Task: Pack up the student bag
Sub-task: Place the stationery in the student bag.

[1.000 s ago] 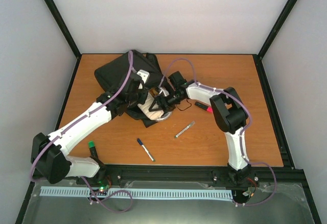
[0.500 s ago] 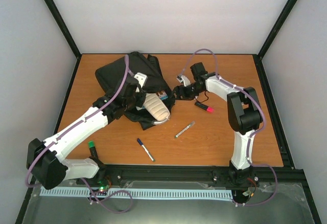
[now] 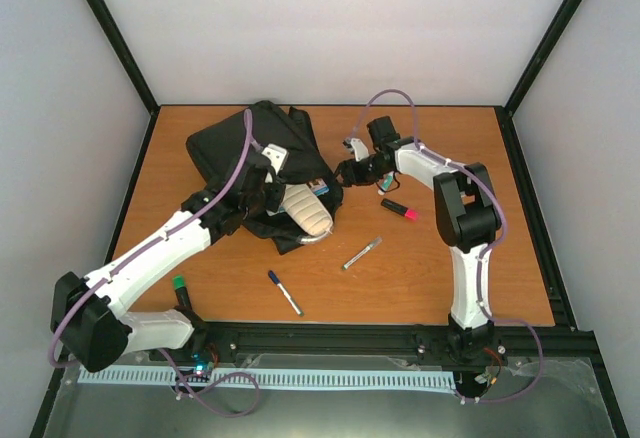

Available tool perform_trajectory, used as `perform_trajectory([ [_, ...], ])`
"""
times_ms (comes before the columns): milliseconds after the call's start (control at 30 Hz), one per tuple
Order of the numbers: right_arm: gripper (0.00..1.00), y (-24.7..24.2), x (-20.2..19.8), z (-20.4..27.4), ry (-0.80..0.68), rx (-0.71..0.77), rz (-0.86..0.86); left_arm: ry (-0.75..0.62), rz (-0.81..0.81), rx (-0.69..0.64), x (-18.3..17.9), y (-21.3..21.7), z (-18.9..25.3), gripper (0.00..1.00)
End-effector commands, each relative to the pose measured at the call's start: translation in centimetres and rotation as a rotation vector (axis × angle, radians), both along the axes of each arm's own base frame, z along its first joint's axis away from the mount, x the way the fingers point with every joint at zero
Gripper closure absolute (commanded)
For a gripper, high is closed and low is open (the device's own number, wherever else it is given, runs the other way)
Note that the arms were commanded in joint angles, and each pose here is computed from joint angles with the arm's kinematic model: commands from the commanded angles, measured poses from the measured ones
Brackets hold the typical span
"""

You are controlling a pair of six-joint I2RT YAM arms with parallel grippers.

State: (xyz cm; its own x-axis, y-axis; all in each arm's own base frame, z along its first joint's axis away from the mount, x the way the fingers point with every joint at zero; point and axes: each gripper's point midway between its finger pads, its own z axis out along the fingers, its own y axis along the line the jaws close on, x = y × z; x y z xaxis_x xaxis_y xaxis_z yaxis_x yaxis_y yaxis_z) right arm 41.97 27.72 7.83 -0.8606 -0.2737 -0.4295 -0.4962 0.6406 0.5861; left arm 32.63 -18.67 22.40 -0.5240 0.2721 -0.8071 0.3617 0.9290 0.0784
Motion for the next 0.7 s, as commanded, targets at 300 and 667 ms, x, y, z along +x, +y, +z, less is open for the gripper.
perform_trajectory([
  [300, 0.97, -0.1, 0.0, -0.9, -0.021, 0.010, 0.016, -0.095, -0.012, -0.043, 1.2, -1.1, 2.0, 0.99],
  [667, 0.97, -4.2, -1.9, 0.2, -0.018, 0.001, -0.039, -0.114, -0.010, -0.050, 3.5, -2.6, 1.7, 0.99],
])
